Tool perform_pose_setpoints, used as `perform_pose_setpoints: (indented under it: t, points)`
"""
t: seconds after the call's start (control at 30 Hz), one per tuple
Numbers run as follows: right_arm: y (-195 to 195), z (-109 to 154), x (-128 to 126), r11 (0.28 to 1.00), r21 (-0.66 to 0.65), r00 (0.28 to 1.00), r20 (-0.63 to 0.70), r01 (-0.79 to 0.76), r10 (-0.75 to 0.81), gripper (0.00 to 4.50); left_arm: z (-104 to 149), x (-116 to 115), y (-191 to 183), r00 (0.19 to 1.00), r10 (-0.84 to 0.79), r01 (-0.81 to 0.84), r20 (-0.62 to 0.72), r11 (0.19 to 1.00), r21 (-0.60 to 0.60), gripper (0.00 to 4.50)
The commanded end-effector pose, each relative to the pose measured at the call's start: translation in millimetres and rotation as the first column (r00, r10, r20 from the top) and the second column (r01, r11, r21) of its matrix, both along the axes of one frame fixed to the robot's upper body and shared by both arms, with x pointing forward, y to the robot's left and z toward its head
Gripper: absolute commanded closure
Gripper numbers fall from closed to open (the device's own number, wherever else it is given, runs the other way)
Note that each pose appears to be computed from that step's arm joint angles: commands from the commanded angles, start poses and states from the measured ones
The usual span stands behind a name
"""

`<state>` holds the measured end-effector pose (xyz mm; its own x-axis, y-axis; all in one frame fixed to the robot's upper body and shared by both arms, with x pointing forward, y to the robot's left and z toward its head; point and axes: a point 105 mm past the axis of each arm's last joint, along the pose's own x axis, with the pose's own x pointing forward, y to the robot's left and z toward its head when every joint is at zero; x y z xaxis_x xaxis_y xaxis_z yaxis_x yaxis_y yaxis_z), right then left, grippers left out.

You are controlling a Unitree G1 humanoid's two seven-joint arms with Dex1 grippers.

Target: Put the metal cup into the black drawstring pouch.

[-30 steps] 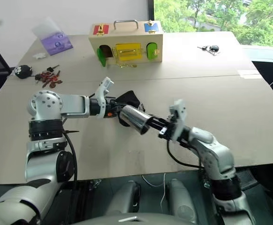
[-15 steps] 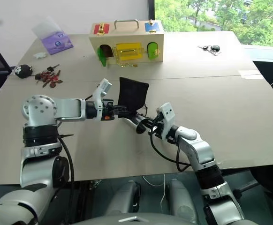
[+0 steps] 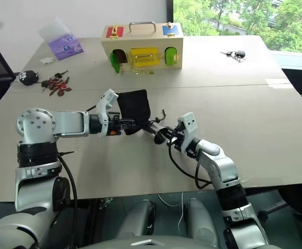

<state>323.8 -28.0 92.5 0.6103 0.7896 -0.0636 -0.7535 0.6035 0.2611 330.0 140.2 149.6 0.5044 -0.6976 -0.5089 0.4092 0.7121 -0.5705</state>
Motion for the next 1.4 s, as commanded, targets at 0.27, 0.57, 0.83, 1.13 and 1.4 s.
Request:
perform_pose_setpoints:
  t: [0.27, 0.57, 0.83, 1.13, 1.4]
  points:
    - [24, 20, 1, 0.997, 0.038, 0.994, 0.084, -0.068, 0.064, 4.45, 9, 6, 7, 0.998, 0.055, -0.055, 0.023, 0.998, -0.020, 4.50]
    - [26, 45, -37, 0.934, 0.186, 0.952, 0.087, -0.304, 0.293, 4.45, 13, 18, 25, 0.980, 0.184, -0.195, -0.074, 0.957, -0.215, 4.50]
    - [19, 42, -26, 0.959, 0.159, 0.971, 0.079, -0.236, 0.225, 4.45, 14, 12, 24, 0.980, 0.114, -0.155, -0.162, 0.950, -0.271, 4.50]
    - [33, 22, -12, 0.982, 0.067, 0.982, 0.076, -0.177, 0.172, 4.45, 16, 8, 13, 0.982, 0.068, -0.115, -0.177, 0.956, -0.271, 4.50]
    - [36, -9, 12, 0.981, -0.193, 0.990, 0.128, -0.025, 0.051, 4.45, 15, -1, 8, 0.991, 0.049, -0.071, -0.123, 0.980, -0.185, 4.50]
